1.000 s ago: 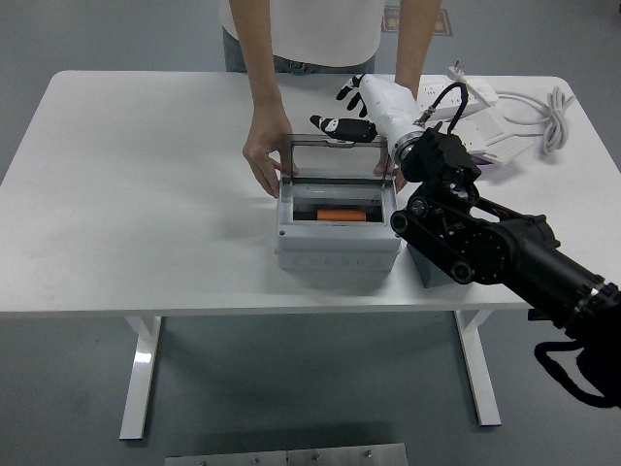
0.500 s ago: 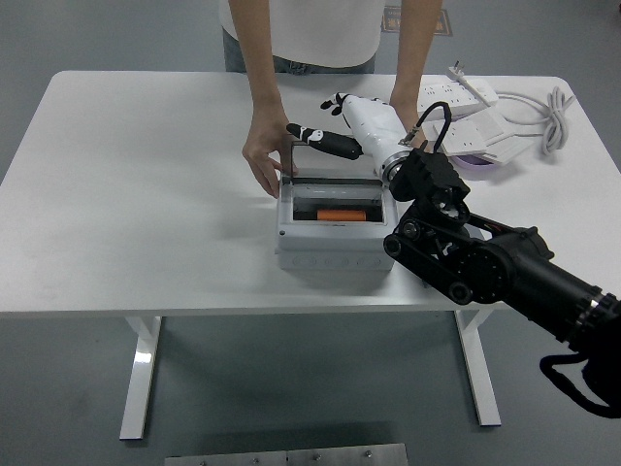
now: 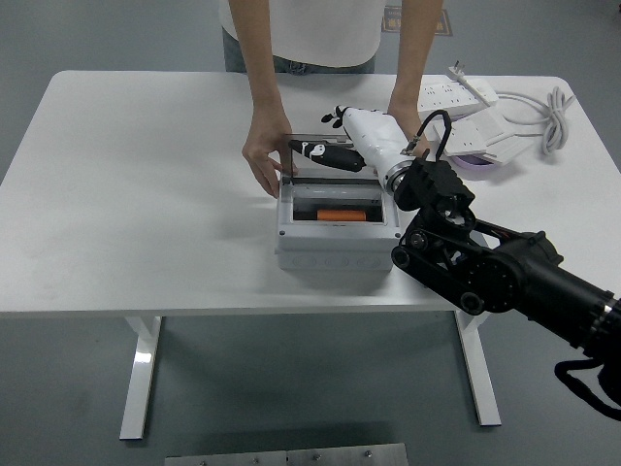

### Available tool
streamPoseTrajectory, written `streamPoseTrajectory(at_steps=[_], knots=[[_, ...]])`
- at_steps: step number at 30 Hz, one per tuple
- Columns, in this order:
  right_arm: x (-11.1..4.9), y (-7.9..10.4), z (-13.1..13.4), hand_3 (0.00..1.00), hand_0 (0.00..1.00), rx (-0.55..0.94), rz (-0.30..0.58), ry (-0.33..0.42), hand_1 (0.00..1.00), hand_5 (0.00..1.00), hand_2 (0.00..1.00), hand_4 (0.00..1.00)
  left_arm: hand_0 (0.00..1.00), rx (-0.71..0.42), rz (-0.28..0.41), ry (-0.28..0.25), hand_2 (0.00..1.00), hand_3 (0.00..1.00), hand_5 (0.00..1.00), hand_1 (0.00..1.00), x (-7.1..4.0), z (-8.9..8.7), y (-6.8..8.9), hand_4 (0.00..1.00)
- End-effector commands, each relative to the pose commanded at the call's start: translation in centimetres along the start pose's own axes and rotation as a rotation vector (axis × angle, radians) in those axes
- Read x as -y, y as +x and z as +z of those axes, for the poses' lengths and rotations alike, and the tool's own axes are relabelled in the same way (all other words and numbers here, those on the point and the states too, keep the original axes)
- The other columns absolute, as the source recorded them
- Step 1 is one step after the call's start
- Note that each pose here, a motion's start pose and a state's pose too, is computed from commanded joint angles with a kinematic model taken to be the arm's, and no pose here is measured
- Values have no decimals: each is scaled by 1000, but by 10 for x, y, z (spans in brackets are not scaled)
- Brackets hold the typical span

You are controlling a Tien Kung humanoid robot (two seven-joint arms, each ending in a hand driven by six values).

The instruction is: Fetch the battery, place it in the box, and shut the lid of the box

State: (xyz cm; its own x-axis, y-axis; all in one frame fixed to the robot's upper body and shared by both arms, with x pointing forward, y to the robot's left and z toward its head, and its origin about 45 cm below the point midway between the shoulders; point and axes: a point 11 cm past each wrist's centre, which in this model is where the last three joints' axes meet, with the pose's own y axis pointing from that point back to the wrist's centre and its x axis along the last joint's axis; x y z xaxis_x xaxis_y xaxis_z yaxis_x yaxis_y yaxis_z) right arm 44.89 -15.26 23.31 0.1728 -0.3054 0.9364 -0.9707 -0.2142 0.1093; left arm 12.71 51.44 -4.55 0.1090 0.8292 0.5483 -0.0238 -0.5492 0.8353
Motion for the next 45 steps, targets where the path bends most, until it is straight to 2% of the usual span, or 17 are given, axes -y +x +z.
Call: streamPoseTrajectory(at_steps=[3,4,9,10,15,16,21,22,27,28,45], knots=[[-2,0,2,761,816,-11,-10,-5,680,998,693,997,591,-2,0,0,601,588,2,688,0,0,0,552],[-2,-1,3,760,770,-14,-16,-6,657,998,680,993,591,-3,1,-1,600,589,2,688,0,0,0,552],[-7,-4,6,760,770,-17,-39,-9,657,998,680,993,591,-6,2,-1,600,589,2,688,0,0,1,552],[-8,-4,7,750,703,-17,-41,-9,622,998,657,988,592,-7,2,-1,600,588,2,689,0,0,1,552],[-11,-3,6,750,703,-18,-46,0,622,998,657,988,592,-11,4,-2,600,588,2,689,0,0,2,552],[-12,-3,6,634,663,-19,-46,3,598,998,621,987,591,-12,4,-2,600,588,2,688,0,0,2,551],[-15,2,1,634,663,-29,-42,18,598,998,621,987,591,-17,6,-5,600,588,2,688,0,1,2,551],[-16,2,0,567,656,-32,-43,20,596,998,609,986,591,-18,6,-5,600,588,2,688,0,1,2,551],[-20,4,-3,567,656,-47,-50,33,596,998,609,986,591,-21,7,-5,600,588,2,688,0,1,3,551],[-21,4,-4,449,626,-49,-52,35,546,998,549,984,591,-21,8,-5,600,588,2,688,0,1,3,551],[-33,-7,-3,404,597,-82,-100,39,504,998,518,983,591,-29,7,-5,600,585,2,691,0,0,2,552]])
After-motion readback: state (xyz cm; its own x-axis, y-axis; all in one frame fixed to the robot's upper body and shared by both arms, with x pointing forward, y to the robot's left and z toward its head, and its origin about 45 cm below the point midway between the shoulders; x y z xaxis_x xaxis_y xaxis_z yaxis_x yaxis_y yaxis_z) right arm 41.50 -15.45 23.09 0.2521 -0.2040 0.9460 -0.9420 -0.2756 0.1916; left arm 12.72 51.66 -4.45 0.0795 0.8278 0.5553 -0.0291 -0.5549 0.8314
